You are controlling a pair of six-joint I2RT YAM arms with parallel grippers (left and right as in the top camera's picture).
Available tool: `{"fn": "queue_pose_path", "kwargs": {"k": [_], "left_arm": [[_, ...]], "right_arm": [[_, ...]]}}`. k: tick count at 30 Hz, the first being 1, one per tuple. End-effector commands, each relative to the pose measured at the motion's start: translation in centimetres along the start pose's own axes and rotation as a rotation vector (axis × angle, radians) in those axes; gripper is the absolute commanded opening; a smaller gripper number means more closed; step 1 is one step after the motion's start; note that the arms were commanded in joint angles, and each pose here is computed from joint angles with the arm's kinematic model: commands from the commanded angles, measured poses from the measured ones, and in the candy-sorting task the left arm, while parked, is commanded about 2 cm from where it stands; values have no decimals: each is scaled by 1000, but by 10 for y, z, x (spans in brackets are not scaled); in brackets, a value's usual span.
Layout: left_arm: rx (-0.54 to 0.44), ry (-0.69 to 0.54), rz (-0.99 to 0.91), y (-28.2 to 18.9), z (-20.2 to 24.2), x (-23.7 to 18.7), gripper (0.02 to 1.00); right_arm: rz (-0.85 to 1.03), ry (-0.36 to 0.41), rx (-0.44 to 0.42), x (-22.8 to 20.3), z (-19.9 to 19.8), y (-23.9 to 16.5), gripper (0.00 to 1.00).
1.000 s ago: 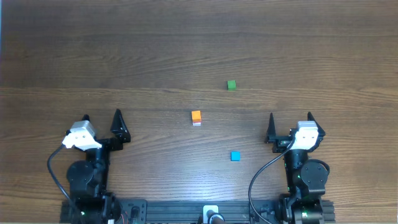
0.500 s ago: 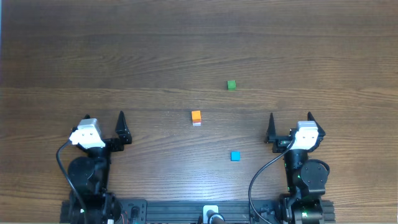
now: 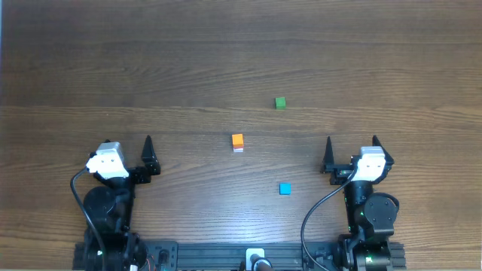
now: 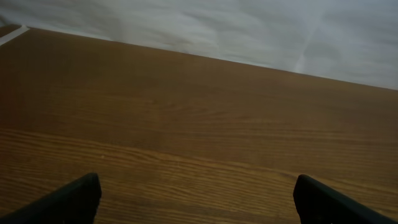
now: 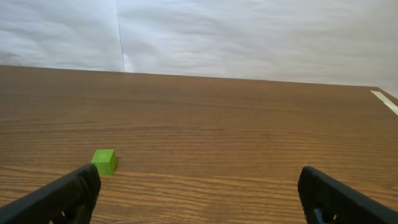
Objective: Stack Cubes
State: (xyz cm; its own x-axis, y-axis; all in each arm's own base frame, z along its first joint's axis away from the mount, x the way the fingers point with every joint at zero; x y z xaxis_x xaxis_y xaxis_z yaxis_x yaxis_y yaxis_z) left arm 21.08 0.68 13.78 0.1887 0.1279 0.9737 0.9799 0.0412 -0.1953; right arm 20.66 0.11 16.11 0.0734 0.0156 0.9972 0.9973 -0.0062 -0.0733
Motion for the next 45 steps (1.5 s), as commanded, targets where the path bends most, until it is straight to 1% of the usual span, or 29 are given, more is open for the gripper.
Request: {"fn": "queue_pose_path", "kwargs": {"k": [1,5,8,10,12,14,15,18,24,26,28,29,31,34,37,40,42,45], "left_arm": [[-6,17,8,0,0,-2,1000],[-6,17,3,0,0,-2,1000],[-6,17,3,0,0,-2,998],[-6,17,3,0,0,-2,1000],[-6,17,-5,0,0,0,1000],[-10,17,-32,-2,-1,5,1000],[-12,16,-55,-4,-1,9,1000],[-17,16,-98,-7,-2,17,1000],[-19,16,-111,-8,-2,19,1000],[-19,15,-116,-8,-2,20,1000],[-20,15,-126,-9,-3,21,1000],[-20,15,-126,-9,-3,21,1000],[-20,15,-126,-9,-3,21,1000],[-20,15,-126,-9,-3,21,1000],[-20,15,-126,-9,-3,21,1000],[-20,15,-125,-9,-3,21,1000],[-20,15,-126,-9,-3,21,1000],[-20,15,-126,-9,-3,21,1000]], "right_arm": [[-11,9,6,1,0,0,993],[-11,37,11,1,1,0,993],[4,38,12,-2,1,0,993],[1,68,35,-1,4,0,991],[-22,78,78,4,10,0,991],[-63,74,143,13,18,-2,993],[-93,60,197,19,25,-3,993],[-164,37,273,34,34,-8,991],[-209,30,283,69,35,-18,993],[-192,6,280,85,35,-21,991],[-152,-10,279,103,34,-21,993],[-102,-12,279,120,34,-18,991],[-42,-10,280,134,34,-10,993],[59,2,285,152,35,8,993],[188,12,314,161,43,33,993],[328,29,353,164,58,61,991],[513,63,383,153,79,92,993],[658,63,403,135,95,115,991]]}}
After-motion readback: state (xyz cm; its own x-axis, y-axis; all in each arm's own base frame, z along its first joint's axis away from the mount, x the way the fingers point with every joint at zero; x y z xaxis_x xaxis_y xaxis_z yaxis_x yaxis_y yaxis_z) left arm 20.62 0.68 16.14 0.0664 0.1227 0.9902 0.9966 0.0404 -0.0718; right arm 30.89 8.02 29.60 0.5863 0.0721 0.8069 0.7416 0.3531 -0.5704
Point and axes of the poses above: each gripper's point midway between its finger pads, its own y axis out along the fingers, its own z axis along the line the jaws close on, x = y × z, the point moved 4 cm from there along -y, back along the fingers, and after that the axes turned 2 degrees about y, right-handed, at the moved point
